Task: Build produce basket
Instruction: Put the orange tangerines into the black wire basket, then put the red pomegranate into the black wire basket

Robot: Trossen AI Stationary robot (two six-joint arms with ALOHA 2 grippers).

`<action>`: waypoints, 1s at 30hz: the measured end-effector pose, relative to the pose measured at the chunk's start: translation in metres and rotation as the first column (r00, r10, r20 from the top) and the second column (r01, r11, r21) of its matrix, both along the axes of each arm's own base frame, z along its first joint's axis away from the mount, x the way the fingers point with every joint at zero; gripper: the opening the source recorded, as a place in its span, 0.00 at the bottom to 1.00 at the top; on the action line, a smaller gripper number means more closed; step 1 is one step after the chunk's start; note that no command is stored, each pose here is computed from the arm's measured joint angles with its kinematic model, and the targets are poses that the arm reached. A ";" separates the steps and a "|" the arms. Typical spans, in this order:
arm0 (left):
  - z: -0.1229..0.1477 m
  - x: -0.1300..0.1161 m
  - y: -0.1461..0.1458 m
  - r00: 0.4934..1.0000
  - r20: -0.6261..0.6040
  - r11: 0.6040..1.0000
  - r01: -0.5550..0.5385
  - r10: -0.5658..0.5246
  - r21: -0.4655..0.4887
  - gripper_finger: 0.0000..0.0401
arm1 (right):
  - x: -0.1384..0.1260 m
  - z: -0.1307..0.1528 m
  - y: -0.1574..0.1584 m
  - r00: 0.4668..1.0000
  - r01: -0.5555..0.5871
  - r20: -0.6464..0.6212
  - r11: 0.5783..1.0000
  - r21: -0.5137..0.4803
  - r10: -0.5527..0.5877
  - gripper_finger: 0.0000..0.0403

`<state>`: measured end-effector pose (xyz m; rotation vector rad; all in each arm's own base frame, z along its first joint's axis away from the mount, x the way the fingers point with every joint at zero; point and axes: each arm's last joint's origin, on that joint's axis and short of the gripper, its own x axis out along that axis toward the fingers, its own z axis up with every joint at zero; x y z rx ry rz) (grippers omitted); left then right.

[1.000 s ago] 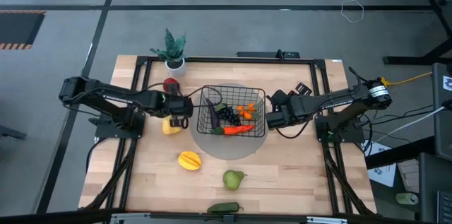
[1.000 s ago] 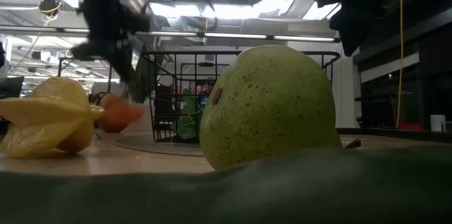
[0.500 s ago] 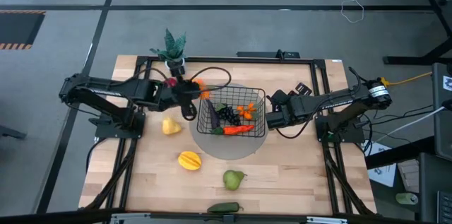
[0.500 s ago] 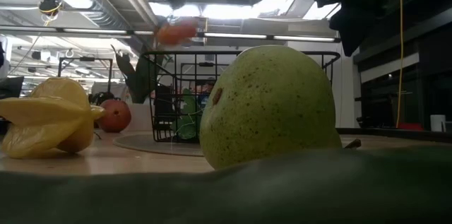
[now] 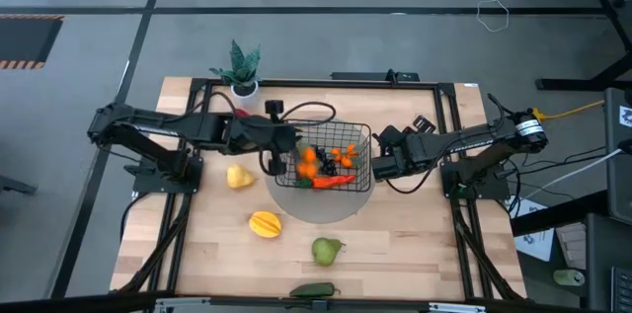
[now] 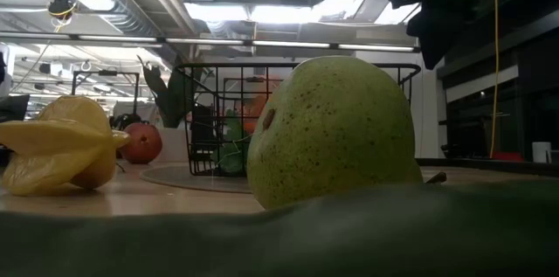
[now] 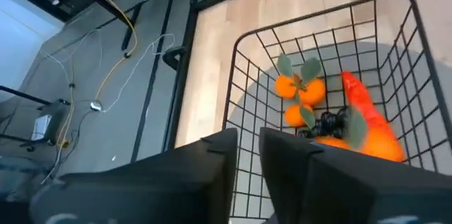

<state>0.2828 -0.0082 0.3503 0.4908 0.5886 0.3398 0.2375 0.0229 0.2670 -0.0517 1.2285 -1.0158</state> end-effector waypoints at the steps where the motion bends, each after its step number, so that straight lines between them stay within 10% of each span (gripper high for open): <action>1: -0.001 0.002 0.000 1.000 0.003 1.000 -0.003 0.003 0.001 0.16 | 0.000 0.000 0.000 1.000 0.000 0.003 1.000 0.000 0.000 0.30; 10: 0.004 -0.027 0.012 0.943 -0.039 0.932 -0.321 0.331 0.168 0.22 | 0.001 -0.001 0.001 1.000 0.008 0.007 0.999 0.034 -0.009 0.30; 15: 0.002 -0.066 0.023 0.901 -0.120 0.901 -0.428 0.418 -0.074 0.22 | 0.002 -0.001 0.001 1.000 0.010 0.016 0.999 0.047 -0.011 0.30; 22: -0.027 -0.104 0.036 0.740 -0.255 0.706 -0.672 0.623 -0.225 0.22 | 0.003 -0.001 0.002 1.000 0.007 0.025 0.999 0.047 -0.008 0.30; 30: -0.095 -0.110 0.030 0.705 -0.326 0.740 -0.672 0.630 -0.023 0.22 | 0.003 -0.001 0.001 1.000 0.004 0.029 0.999 0.039 -0.006 0.30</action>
